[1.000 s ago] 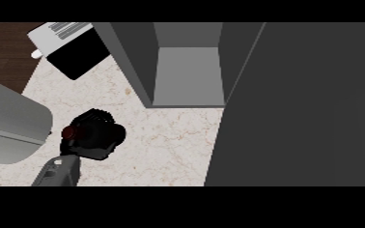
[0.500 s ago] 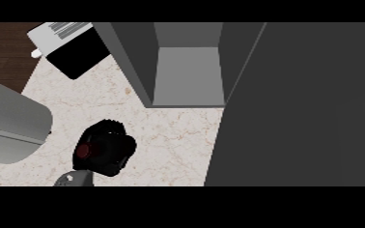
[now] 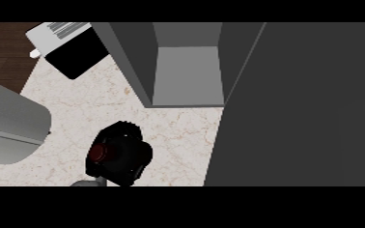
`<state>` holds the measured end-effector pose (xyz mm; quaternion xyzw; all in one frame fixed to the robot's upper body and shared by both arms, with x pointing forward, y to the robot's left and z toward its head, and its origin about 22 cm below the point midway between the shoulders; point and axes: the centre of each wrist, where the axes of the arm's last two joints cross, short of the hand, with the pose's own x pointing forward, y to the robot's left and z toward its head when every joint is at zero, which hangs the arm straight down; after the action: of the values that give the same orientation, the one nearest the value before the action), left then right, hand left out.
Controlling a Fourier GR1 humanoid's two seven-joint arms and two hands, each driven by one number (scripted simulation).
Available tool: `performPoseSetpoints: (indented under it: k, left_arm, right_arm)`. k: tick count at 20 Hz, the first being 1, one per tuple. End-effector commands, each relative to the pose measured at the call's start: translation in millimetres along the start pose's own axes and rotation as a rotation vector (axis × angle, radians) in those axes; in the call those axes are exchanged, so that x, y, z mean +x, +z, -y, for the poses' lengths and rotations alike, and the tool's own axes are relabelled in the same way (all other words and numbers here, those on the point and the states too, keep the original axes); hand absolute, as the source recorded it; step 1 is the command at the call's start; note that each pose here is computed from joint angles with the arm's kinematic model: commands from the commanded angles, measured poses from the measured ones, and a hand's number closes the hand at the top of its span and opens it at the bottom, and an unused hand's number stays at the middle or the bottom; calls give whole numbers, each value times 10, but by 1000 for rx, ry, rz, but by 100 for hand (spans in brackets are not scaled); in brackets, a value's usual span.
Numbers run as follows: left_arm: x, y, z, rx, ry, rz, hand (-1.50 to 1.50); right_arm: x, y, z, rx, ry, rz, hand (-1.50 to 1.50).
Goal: Pick up the wine, place it into the cabinet and close the cabinet
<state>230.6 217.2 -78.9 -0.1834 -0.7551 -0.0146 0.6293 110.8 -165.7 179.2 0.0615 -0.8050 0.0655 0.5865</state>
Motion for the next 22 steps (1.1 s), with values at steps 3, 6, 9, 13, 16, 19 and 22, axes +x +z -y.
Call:
performPoseSetpoints:
  k: [3,6,9,13,16,19,22]
  left_arm:
    - [221,-92,337,-18,-8,22,150]
    - [367,-83,479,1,-31,18,150]
    - [453,-237,392,65,-78,60,150]
    - [505,-633,664,96,-135,85,150]
    - [445,-552,714,95,-160,65,150]
    - [406,-746,598,94,-212,56,150]
    - [485,-993,632,90,-236,56,150]
  right_arm:
    - [412,290,85,6,-51,70,-150]
    - [389,178,143,8,-21,80,-150]
    - [450,271,83,21,-44,70,-150]
    - [354,244,117,-6,-55,64,-150]
    - [350,342,103,8,-46,71,-150]
    - [371,298,154,1,-23,64,-150]
    - [337,301,120,2,-36,73,-150]
